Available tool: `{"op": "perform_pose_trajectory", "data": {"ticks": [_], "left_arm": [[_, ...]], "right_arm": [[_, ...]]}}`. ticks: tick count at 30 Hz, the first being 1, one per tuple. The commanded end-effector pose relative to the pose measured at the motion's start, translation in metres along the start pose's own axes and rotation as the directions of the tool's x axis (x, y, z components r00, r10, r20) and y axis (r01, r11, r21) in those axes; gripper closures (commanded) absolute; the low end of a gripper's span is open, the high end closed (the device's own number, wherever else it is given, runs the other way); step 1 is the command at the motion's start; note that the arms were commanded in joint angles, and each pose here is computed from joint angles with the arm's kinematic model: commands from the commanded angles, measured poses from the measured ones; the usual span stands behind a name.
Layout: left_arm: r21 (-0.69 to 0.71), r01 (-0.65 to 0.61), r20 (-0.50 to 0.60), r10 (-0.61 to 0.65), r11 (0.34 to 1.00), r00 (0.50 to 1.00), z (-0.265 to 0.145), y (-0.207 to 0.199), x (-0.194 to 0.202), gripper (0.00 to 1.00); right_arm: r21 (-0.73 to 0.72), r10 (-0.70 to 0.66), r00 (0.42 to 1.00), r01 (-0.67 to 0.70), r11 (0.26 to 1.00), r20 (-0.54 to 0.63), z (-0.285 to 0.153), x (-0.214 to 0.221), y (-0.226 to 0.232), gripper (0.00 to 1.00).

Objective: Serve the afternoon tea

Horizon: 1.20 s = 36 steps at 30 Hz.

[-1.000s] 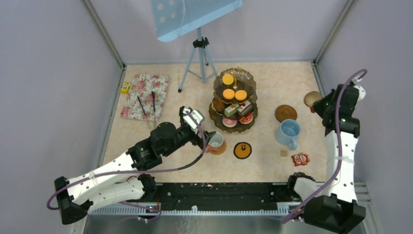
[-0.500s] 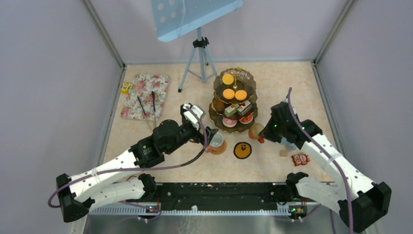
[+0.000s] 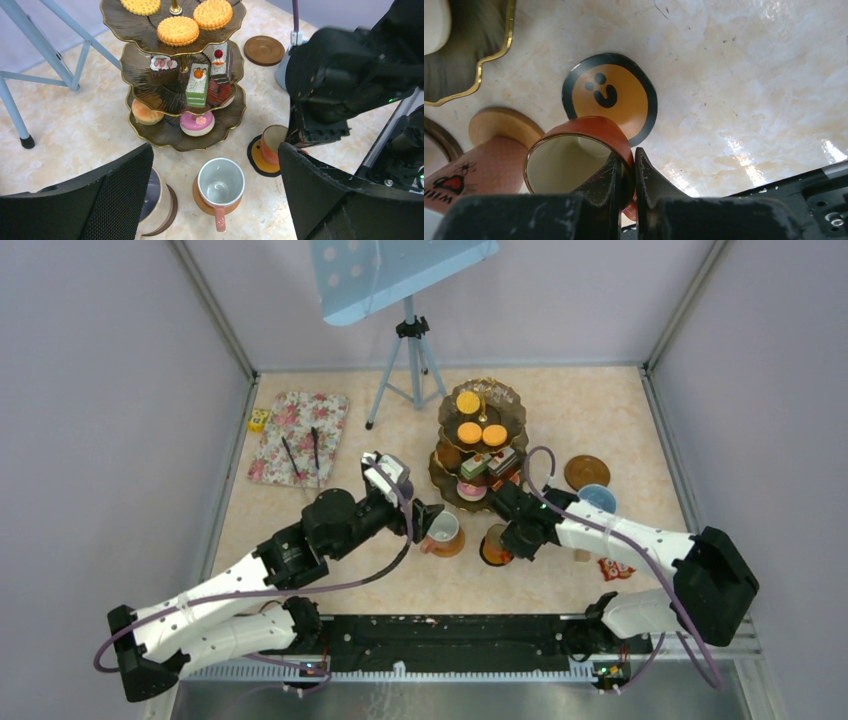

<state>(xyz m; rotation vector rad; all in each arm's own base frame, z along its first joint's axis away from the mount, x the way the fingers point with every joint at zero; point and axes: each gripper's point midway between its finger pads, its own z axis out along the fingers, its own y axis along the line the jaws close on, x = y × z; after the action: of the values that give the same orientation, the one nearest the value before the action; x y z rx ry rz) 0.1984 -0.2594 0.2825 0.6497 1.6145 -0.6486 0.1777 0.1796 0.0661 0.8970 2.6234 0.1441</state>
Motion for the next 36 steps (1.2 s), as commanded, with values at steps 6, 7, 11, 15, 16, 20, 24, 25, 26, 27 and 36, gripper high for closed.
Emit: {"op": "perform_pose_trajectory", "data": {"ticks": [6, 7, 11, 15, 16, 20, 24, 25, 26, 27, 36], "left_arm": [[0.023, 0.054, 0.071, -0.055, 0.998, 0.996, -0.021, -0.001, -0.019, 0.01], [0.023, 0.053, 0.074, -0.054, 0.998, 0.996, -0.022, -0.001, -0.02, 0.01], [0.015, 0.041, 0.083, -0.042, 0.999, 0.996, -0.026, 0.002, -0.021, 0.01], [0.014, 0.029, 0.083, -0.03, 0.999, 0.996, -0.027, 0.002, -0.02, 0.01], [0.013, 0.029, 0.084, -0.03, 0.999, 0.996, -0.027, 0.003, -0.02, 0.01], [0.014, 0.025, 0.078, -0.026, 1.0, 0.997, -0.027, 0.003, -0.015, 0.01], [0.014, 0.011, 0.067, -0.012, 1.0, 0.998, -0.022, 0.002, -0.011, 0.01], [0.013, 0.009, 0.064, -0.009, 1.0, 0.998, -0.021, 0.002, -0.011, 0.01], [0.012, 0.005, 0.061, -0.006, 1.0, 0.998, -0.02, 0.002, -0.01, 0.01], [0.012, 0.001, 0.06, -0.002, 1.0, 0.998, -0.019, 0.002, -0.01, 0.01], [-0.016, 0.001, 0.065, 0.0, 1.0, 0.998, -0.014, 0.006, -0.015, 0.01]], "right_arm": [[0.045, 0.148, 0.987, -0.151, 0.988, 0.06, 0.014, 0.006, 0.005, 1.0], [0.055, 0.147, 0.987, -0.15, 0.987, 0.065, 0.015, 0.006, 0.004, 1.0], [0.078, 0.141, 0.986, -0.148, 0.986, 0.088, 0.016, 0.004, 0.005, 1.0], [0.076, 0.134, 0.986, -0.141, 0.987, 0.098, 0.014, 0.003, 0.008, 0.94], [0.077, 0.129, 0.986, -0.137, 0.988, 0.101, 0.012, 0.002, 0.009, 0.88], [0.079, 0.09, 0.989, -0.1, 0.992, 0.121, 0.0, -0.001, 0.01, 0.6], [0.035, 0.053, 0.987, -0.059, 0.998, 0.152, -0.019, -0.011, 0.014, 0.53], [0.013, 0.045, 0.986, -0.048, 0.999, 0.163, -0.026, -0.016, 0.016, 0.52], [-0.013, 0.033, 0.983, -0.031, 0.999, 0.182, -0.031, -0.021, 0.018, 0.51], [-0.049, 0.021, 0.979, -0.012, 0.999, 0.202, -0.038, -0.027, 0.021, 0.51], [-0.134, -0.094, 0.856, 0.186, 0.973, 0.508, -0.079, -0.121, 0.003, 0.38]]}}
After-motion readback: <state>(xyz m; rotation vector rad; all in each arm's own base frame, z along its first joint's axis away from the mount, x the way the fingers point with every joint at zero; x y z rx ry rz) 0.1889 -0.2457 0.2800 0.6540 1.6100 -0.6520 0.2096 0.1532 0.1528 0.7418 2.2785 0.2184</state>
